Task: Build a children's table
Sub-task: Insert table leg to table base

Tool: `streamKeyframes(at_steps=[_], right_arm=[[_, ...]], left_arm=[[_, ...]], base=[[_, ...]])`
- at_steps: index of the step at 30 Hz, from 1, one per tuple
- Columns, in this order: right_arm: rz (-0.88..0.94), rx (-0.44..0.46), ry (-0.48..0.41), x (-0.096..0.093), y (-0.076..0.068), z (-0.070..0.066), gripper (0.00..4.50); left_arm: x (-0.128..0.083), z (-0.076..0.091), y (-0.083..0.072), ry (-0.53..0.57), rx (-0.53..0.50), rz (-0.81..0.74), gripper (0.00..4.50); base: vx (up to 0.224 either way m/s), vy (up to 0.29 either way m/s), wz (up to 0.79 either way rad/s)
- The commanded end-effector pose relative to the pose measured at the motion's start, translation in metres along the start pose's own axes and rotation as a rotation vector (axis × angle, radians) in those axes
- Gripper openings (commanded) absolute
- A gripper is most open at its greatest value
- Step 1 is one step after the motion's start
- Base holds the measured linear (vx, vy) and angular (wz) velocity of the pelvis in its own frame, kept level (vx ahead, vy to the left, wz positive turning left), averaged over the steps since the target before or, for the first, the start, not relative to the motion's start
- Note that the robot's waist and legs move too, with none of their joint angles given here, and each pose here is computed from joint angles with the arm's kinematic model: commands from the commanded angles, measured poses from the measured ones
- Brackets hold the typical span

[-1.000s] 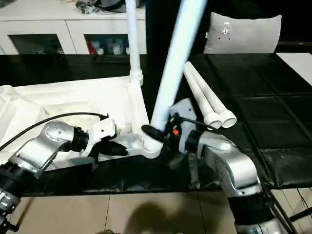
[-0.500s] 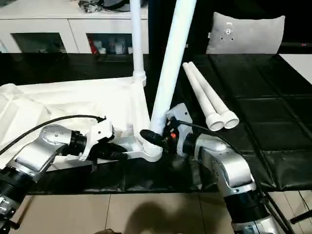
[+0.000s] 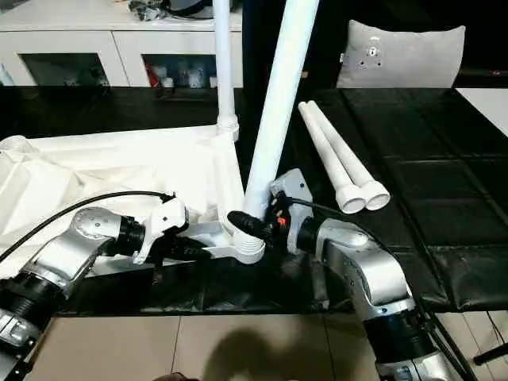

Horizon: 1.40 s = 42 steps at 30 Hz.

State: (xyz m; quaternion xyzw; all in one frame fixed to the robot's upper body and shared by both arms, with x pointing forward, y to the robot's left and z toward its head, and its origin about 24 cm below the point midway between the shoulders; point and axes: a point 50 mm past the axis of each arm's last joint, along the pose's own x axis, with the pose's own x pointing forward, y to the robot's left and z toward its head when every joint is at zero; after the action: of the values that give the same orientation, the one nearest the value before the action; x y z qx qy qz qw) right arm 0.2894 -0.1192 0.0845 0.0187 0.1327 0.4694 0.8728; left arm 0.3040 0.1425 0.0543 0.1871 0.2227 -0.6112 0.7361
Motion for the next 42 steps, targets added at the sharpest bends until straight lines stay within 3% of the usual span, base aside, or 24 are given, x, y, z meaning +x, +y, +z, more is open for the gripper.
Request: streamKeyframes(at_steps=[1, 11, 20, 28, 37, 42], right_arm=[[0.009, -0.039, 0.000, 0.001, -0.001, 0.005, 1.91], [0.036, -0.049, 0.051, 0.003, -0.001, 0.001, 1.91], [0.113, -0.049, 0.163, 0.007, 0.000, -0.009, 1.91], [0.085, 0.121, 0.062, 0.002, -0.007, -0.018, 1.91], [-0.013, 0.255, -0.041, -0.014, -0.007, -0.057, 1.90], [-0.054, 0.253, -0.080, -0.022, 0.000, -0.073, 1.89]], left_arm=[[0.000, 0.006, 0.001, -0.036, 0.017, -0.018, 0.00], [0.000, 0.006, -0.003, -0.060, 0.063, -0.057, 0.00], [-0.002, 0.007, -0.004, 0.031, 0.190, -0.091, 0.00], [-0.001, 0.021, 0.003, -0.077, 0.135, -0.045, 0.00], [0.000, 0.015, 0.000, -0.107, 0.079, -0.077, 0.00], [0.003, 0.016, 0.002, -0.117, 0.062, -0.067, 0.00]], base=[[0.000, 0.000, 0.00], [0.000, 0.000, 0.00], [0.000, 0.000, 0.00], [0.000, 0.000, 0.00], [0.000, 0.000, 0.00], [0.000, 0.000, 0.00]])
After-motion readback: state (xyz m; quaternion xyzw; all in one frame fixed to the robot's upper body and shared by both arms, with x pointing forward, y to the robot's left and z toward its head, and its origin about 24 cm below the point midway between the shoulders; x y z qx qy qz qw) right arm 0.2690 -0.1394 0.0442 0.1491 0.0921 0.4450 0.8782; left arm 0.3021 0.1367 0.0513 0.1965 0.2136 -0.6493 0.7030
